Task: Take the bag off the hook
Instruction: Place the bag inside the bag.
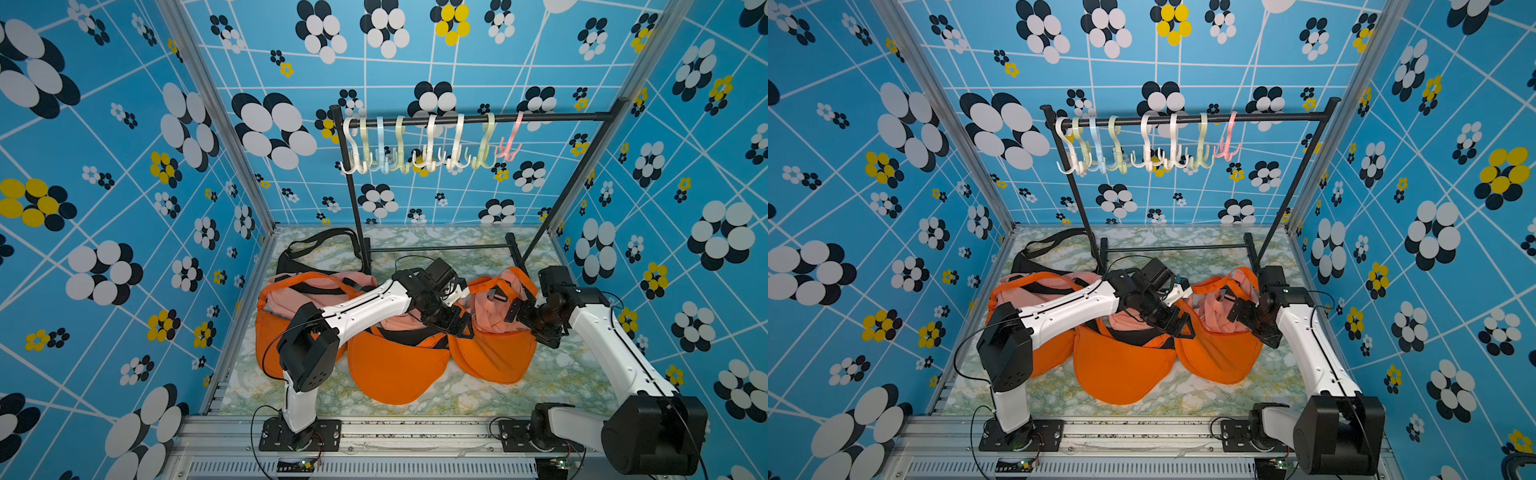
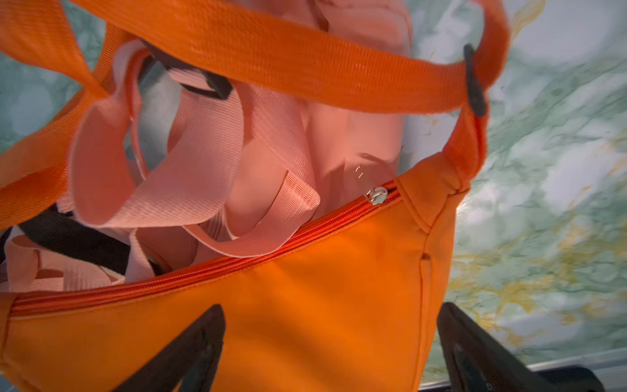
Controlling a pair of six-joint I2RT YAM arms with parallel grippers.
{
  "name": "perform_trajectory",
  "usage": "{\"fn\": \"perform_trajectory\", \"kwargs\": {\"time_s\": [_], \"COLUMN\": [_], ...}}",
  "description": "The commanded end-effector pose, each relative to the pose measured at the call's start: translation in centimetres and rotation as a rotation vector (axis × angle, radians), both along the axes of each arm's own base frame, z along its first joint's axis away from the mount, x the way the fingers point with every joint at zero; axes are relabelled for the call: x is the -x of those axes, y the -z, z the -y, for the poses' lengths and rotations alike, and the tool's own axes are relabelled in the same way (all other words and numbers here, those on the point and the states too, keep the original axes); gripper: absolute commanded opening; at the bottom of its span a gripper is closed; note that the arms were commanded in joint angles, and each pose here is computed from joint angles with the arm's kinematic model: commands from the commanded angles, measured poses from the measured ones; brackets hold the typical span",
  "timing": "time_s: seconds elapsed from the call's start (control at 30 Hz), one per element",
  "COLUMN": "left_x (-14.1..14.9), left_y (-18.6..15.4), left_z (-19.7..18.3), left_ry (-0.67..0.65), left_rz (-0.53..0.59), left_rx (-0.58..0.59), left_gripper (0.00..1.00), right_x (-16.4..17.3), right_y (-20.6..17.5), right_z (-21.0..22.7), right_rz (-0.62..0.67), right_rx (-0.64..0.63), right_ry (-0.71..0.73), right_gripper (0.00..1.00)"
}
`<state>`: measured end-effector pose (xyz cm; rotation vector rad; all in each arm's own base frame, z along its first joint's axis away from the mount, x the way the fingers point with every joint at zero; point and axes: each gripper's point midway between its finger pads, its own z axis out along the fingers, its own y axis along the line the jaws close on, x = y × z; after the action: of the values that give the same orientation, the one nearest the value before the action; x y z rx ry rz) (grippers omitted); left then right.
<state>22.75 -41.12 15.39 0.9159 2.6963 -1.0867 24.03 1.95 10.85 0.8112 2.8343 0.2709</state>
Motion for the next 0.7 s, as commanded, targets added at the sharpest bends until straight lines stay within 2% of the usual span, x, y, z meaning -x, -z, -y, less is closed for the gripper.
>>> {"fn": "perform_trajectory", "kwargs": {"time_s": [0.0, 0.13, 0.23, 0.3, 0.33, 0.4, 0.47, 0.5, 0.6, 0.63, 0.67], "left_x": [-1.2, -2.8, -3.4, -3.4, -3.3, -3.1, -2.8, -2.5, -1.1, -0.5, 0.2], "left_y": [0.3, 1.4, 1.9, 2.0, 2.0, 1.7, 1.3, 1.2, 0.2, -0.1, -0.4], "left_z": [-1.3, -1.6, -1.0, -0.3, -0.1, 0.4, 0.8, 1.0, 1.7, 1.9, 2.1], "left_ry": [-0.03, -0.071, -0.08, -0.07, -0.063, -0.051, -0.04, -0.032, 0.003, 0.016, 0.031], "left_rz": [0.046, 0.086, 0.093, 0.085, 0.08, 0.081, 0.08, 0.077, 0.051, 0.044, 0.036], "left_rx": [-0.036, -0.079, -0.087, -0.073, -0.067, -0.057, -0.044, -0.038, -0.005, 0.0, 0.003], "left_gripper": [0.92, 0.91, 0.86, 0.76, 0.72, 0.61, 0.47, 0.36, 0.07, 0.0, 0.0], "right_x": [-0.8, 0.0, 0.1, -0.1, -0.2, -0.5, -0.7, -0.9, -1.5, -1.6, -1.8], "right_y": [1.9, 3.8, 4.2, 4.1, 4.1, 3.7, 3.2, 2.9, 1.6, 1.2, 0.6], "right_z": [-1.1, -0.7, 0.2, 1.0, 1.3, 1.8, 2.5, 2.8, 3.5, 3.7, 4.0], "right_rz": [0.0, -0.057, -0.048, -0.035, -0.03, -0.018, -0.008, -0.003, 0.019, 0.025, 0.033], "right_rx": [-0.093, -0.085, -0.045, -0.02, -0.019, -0.018, -0.002, 0.005, 0.029, 0.039, 0.052], "right_ry": [0.065, 0.083, 0.1, 0.111, 0.116, 0.125, 0.127, 0.126, 0.116, 0.111, 0.108], "right_gripper": [0.93, 0.9, 0.87, 0.75, 0.6, 0.3, 0.11, 0.07, 0.03, 0.03, 0.03]}}
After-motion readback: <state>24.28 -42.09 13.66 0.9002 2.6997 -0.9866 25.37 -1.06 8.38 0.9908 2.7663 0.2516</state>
